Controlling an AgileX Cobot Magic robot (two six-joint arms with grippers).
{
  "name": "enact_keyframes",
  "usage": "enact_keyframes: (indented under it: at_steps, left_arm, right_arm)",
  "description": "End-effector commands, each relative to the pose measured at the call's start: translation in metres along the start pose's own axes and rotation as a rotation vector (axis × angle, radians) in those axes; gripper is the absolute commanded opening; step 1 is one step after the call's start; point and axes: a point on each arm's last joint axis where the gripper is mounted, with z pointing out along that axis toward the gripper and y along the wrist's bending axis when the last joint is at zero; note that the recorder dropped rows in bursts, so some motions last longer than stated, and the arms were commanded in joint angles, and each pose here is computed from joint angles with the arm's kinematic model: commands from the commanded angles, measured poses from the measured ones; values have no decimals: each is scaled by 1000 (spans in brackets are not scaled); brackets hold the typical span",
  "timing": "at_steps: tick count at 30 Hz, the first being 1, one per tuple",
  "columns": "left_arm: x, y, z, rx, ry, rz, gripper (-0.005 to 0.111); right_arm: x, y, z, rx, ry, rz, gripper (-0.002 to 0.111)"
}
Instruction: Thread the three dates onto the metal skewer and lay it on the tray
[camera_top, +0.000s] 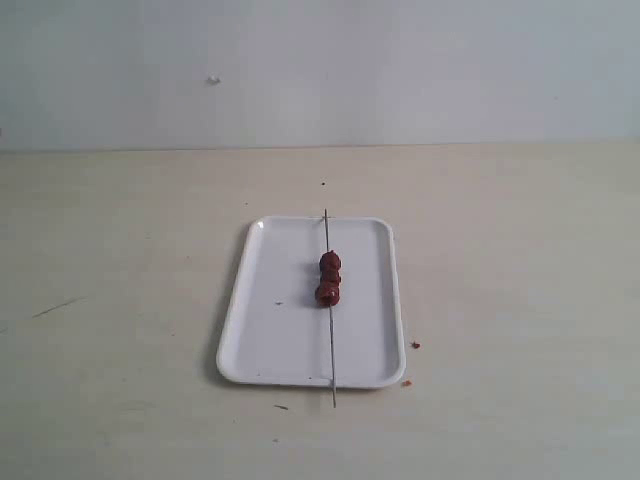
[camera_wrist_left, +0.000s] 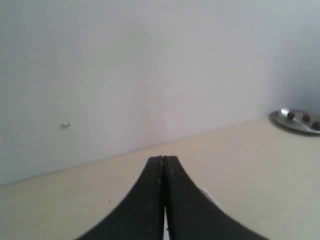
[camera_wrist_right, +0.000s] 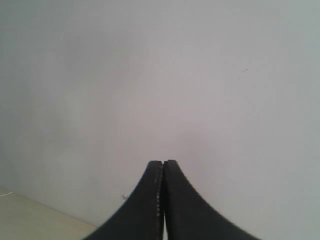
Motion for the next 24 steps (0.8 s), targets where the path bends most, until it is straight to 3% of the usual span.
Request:
enact_keyframes:
  at_steps: [1, 5, 8, 13, 24]
  left_arm:
    - [3, 6, -46, 3, -180, -6, 1]
    - [16, 11, -76, 9, -299, 1, 1]
    - [28, 13, -85, 11, -331, -2, 1]
    - [39, 13, -86, 19, -308, 13, 1]
    - [42, 12, -85, 37, -282, 16, 1]
  right_arm:
    - [8, 5, -19, -3, -34, 2, 0]
    - [11, 8, -40, 3, -96, 37, 0]
    - [17, 5, -50, 55, -39, 90, 0]
    - [24, 0, -58, 129, 46, 155, 0]
    - [24, 0, -58, 130, 48, 155, 0]
